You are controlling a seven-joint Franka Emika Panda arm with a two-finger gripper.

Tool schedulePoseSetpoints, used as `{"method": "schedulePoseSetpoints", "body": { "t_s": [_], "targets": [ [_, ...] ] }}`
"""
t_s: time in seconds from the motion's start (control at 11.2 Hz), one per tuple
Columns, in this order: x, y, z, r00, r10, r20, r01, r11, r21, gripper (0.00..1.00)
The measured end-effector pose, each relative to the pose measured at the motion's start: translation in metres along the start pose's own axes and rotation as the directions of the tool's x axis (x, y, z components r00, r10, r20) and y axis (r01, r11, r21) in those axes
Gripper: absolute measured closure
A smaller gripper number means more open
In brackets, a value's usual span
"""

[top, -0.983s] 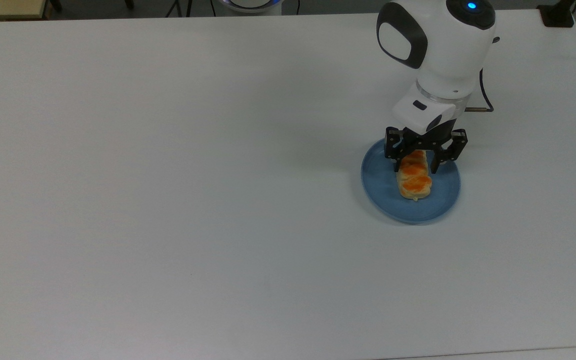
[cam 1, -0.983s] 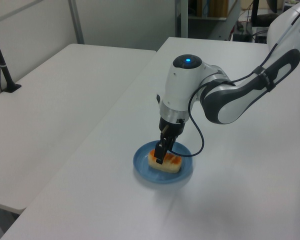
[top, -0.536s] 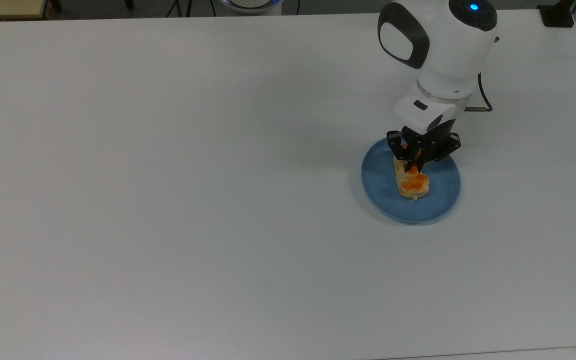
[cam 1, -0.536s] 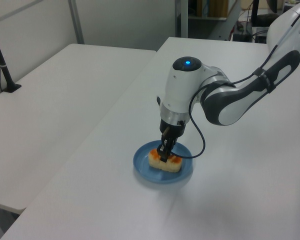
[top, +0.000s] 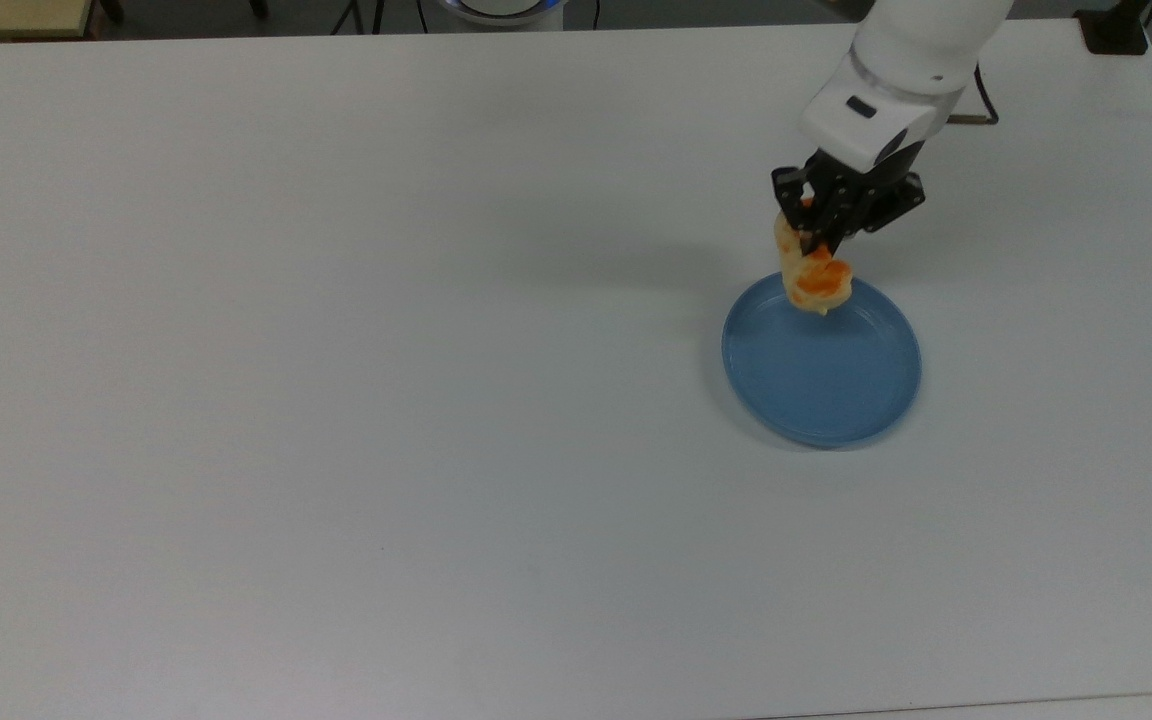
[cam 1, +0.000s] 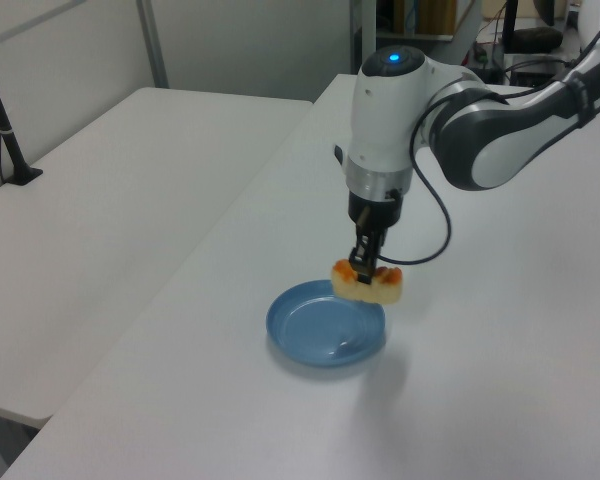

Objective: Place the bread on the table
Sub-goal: 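Lift the bread roll off the plate and carry it beside the plate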

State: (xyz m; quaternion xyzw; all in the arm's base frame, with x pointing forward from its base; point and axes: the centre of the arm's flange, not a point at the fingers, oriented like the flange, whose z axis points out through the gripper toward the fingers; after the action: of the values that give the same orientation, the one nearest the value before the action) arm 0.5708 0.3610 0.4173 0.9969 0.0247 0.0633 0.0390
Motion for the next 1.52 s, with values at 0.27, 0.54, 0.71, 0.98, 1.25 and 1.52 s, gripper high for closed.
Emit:
{"method": "schedulePoseSetpoints", "body": {
  "t_s": [0.27,0.54,0.71,0.98,1.25,1.52],
  "targets": [
    [-0.045,-0.045,0.005,0.993,-0.070,0.092,0.073,0.997,-0.032,0.84],
    [-0.084,-0.062,0.021,0.980,-0.096,0.172,0.108,0.992,-0.060,0.88],
    [-0.107,-0.050,0.028,0.973,-0.090,0.213,0.108,0.991,-0.076,0.89],
    [-0.123,-0.038,0.042,0.968,-0.083,0.239,0.107,0.990,-0.090,0.89],
    [-0.122,-0.031,0.060,0.973,-0.074,0.217,0.090,0.994,-0.065,0.86],
    [-0.117,-0.023,0.064,0.974,-0.056,0.221,0.073,0.995,-0.068,0.65]
  ]
}}
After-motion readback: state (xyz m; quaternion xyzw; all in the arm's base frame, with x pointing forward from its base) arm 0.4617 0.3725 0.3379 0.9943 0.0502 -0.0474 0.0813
